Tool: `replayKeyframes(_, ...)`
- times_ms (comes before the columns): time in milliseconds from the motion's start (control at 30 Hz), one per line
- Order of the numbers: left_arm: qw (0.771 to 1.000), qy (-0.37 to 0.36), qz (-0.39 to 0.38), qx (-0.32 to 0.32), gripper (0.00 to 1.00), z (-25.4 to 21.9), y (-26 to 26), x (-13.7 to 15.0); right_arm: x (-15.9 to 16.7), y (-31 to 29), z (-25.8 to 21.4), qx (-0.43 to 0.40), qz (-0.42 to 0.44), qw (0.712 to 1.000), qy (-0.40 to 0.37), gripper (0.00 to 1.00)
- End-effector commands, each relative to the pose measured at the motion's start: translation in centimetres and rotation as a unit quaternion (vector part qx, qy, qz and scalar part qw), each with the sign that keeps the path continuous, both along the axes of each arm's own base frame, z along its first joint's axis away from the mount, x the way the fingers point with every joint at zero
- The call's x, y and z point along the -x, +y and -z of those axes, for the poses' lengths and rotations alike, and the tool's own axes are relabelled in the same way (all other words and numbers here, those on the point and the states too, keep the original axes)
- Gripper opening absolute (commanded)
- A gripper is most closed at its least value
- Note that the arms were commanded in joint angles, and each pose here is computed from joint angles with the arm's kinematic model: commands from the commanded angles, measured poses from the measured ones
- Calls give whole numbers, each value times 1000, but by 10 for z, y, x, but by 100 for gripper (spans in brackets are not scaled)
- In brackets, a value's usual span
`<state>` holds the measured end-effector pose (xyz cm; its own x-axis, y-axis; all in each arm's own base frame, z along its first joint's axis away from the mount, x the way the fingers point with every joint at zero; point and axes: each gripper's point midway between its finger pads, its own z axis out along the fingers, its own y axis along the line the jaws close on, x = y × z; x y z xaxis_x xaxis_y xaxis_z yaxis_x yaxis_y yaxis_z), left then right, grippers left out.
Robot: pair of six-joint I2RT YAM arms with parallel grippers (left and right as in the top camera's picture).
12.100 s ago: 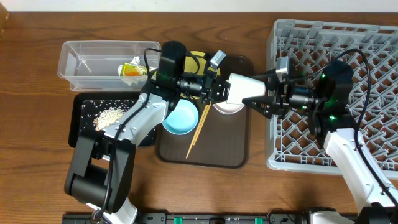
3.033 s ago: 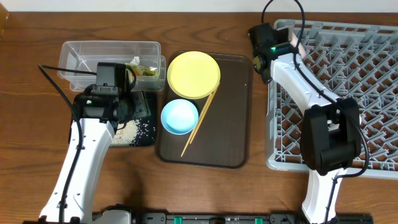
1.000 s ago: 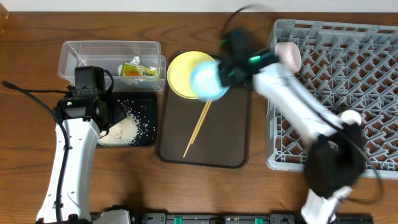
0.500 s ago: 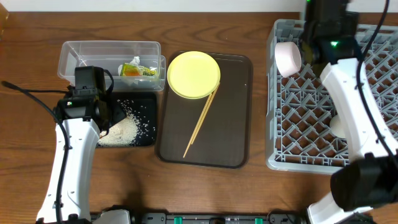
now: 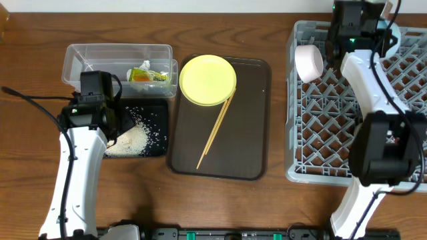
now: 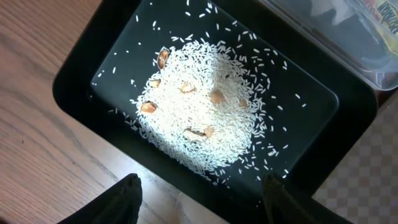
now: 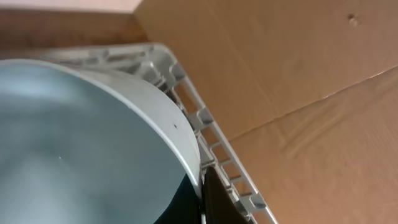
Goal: Sort waste into correct bins and load items into the dishwasher rack
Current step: 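Place the blue bowl in the dish rack and open the right gripper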
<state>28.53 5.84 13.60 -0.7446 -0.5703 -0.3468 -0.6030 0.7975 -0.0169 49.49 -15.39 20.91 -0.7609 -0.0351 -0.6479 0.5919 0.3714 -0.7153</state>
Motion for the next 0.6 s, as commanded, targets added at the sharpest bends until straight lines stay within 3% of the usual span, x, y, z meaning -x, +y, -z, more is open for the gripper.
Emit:
replayKeyframes(0,1000,-4,-12,-4,65,-4,3,0,1,-5,16,18,18,999,23,1)
replayKeyframes(367,1000,-4,-12,-4,65,-4,3,0,-26,49,76,-61,-89,991,77,1)
replayKeyframes(567,1000,-4,-12,-4,65,-3,3,0,-14,80,99,-109,-109,982,108,4)
